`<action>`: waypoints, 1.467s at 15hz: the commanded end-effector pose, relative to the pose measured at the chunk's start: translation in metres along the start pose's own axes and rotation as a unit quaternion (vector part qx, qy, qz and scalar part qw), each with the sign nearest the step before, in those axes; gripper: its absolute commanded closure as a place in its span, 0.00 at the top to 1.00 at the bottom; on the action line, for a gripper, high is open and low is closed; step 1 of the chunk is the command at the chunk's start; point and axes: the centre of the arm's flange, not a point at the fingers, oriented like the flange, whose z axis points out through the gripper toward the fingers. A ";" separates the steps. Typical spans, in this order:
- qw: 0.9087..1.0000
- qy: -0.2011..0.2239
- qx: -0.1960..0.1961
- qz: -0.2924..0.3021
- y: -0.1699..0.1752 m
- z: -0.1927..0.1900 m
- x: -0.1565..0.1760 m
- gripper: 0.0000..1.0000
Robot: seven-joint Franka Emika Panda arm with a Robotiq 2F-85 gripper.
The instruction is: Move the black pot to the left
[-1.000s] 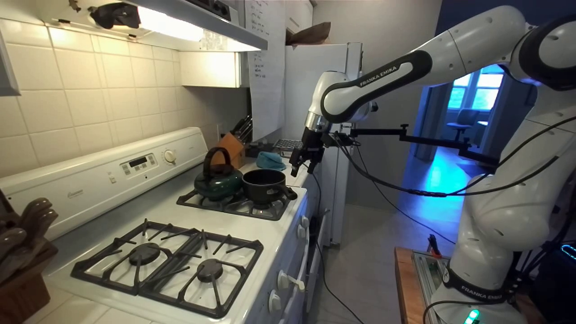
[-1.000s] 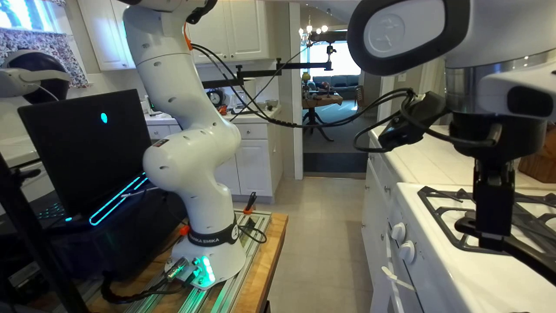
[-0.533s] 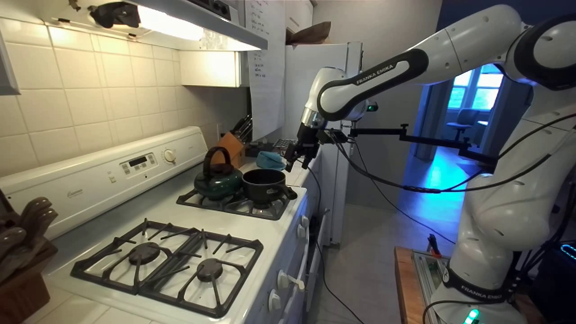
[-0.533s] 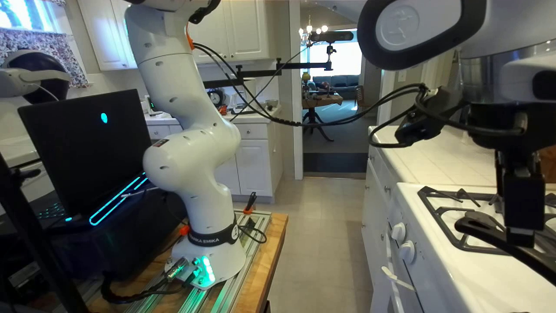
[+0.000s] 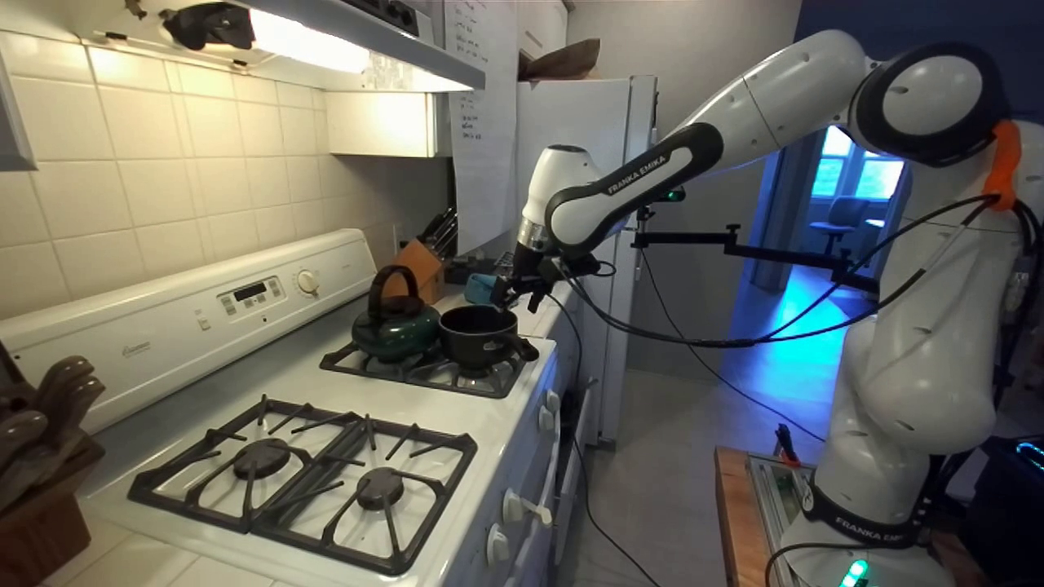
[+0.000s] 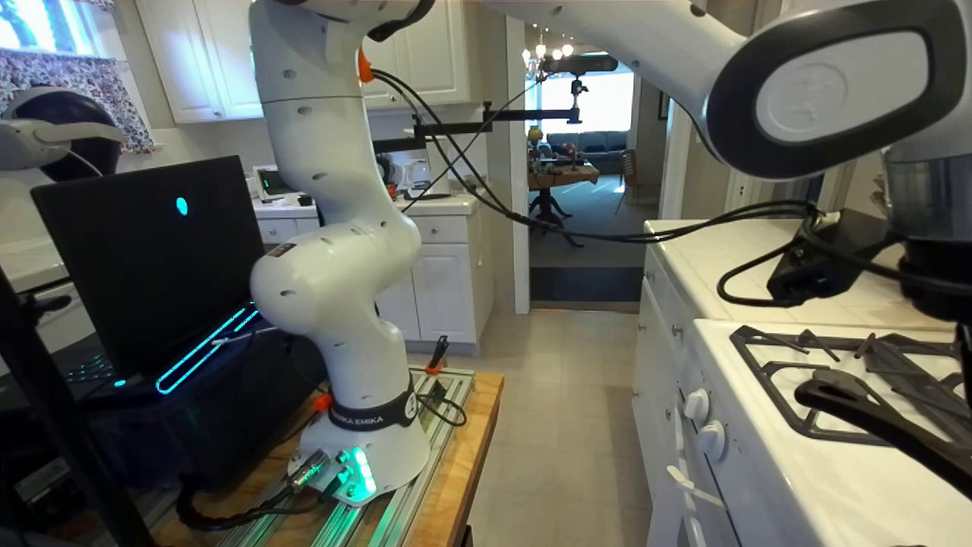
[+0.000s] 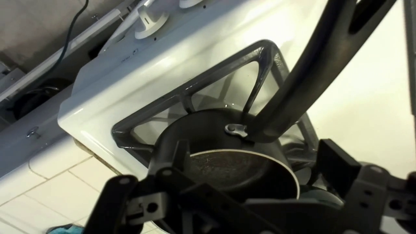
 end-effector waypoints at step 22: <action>0.992 -0.064 -0.031 0.104 -0.026 0.056 0.018 1.00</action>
